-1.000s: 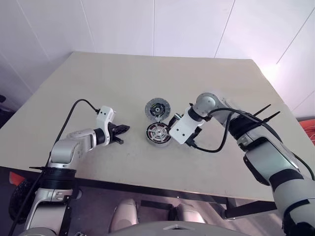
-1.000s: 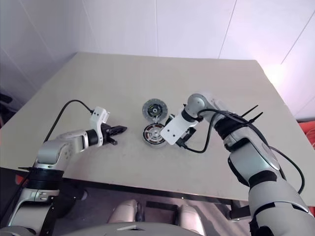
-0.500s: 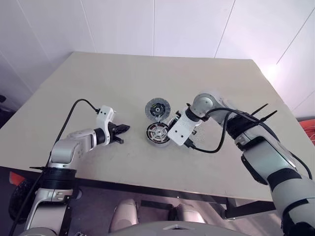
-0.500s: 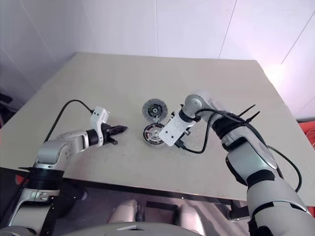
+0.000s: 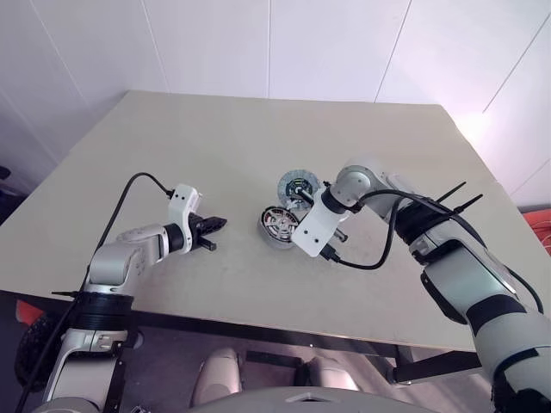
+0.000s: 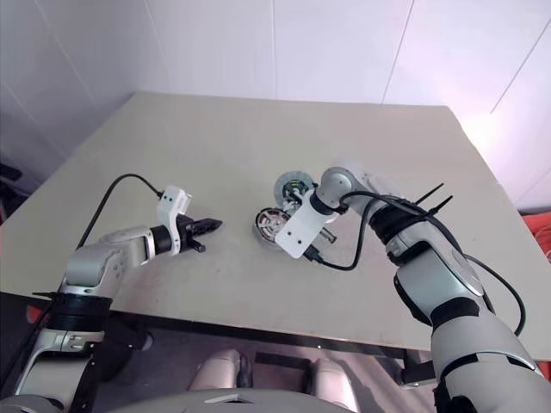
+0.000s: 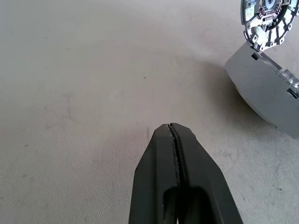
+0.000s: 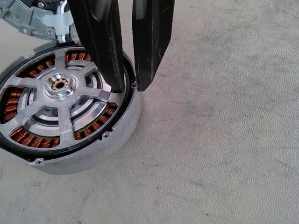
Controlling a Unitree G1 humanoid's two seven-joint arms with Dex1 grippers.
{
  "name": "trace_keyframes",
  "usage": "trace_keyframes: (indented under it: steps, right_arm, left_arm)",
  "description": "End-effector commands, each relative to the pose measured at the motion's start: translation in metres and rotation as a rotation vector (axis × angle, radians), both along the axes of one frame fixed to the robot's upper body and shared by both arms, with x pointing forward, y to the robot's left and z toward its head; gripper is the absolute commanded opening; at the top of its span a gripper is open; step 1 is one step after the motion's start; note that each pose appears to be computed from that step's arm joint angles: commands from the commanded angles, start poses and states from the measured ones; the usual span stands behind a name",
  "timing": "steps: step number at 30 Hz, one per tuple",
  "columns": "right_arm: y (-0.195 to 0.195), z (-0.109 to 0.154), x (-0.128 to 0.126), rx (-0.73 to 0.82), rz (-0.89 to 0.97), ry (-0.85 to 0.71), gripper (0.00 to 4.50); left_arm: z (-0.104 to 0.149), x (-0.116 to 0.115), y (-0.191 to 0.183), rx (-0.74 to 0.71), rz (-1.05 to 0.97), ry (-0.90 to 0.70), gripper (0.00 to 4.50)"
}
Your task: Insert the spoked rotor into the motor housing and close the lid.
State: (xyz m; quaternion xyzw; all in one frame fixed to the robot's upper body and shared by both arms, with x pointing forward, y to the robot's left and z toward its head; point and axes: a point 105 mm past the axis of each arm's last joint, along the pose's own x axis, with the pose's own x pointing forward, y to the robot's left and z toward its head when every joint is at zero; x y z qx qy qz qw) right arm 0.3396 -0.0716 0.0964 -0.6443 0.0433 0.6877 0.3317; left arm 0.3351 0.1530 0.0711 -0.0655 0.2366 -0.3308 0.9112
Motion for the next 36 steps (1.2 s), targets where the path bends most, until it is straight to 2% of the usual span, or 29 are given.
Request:
trace_keyframes:
  steps: [1,7,17,20,36]
  right_arm:
    - [-0.001,0.009,0.004,0.011,-0.001,-0.032,0.0]
    - [-0.003,0.024,-0.004,0.045,-0.036,0.025,0.0]
    - [-0.021,0.055,-0.019,0.015,-0.165,0.074,0.0]
    - [-0.021,0.057,-0.018,0.027,-0.258,0.092,0.0]
    - [0.008,0.051,-0.033,0.052,-0.435,0.294,0.0]
  left_arm:
    - [0.016,0.007,0.001,-0.005,0.002,-0.067,0.0]
    - [0.015,0.007,0.0,-0.009,0.006,-0.066,0.0]
    - [0.01,0.007,-0.009,-0.029,0.007,-0.062,0.0]
    - [0.01,0.009,-0.012,-0.036,0.005,-0.064,0.0]
    - [0.013,0.007,-0.001,-0.032,0.035,-0.076,0.0]
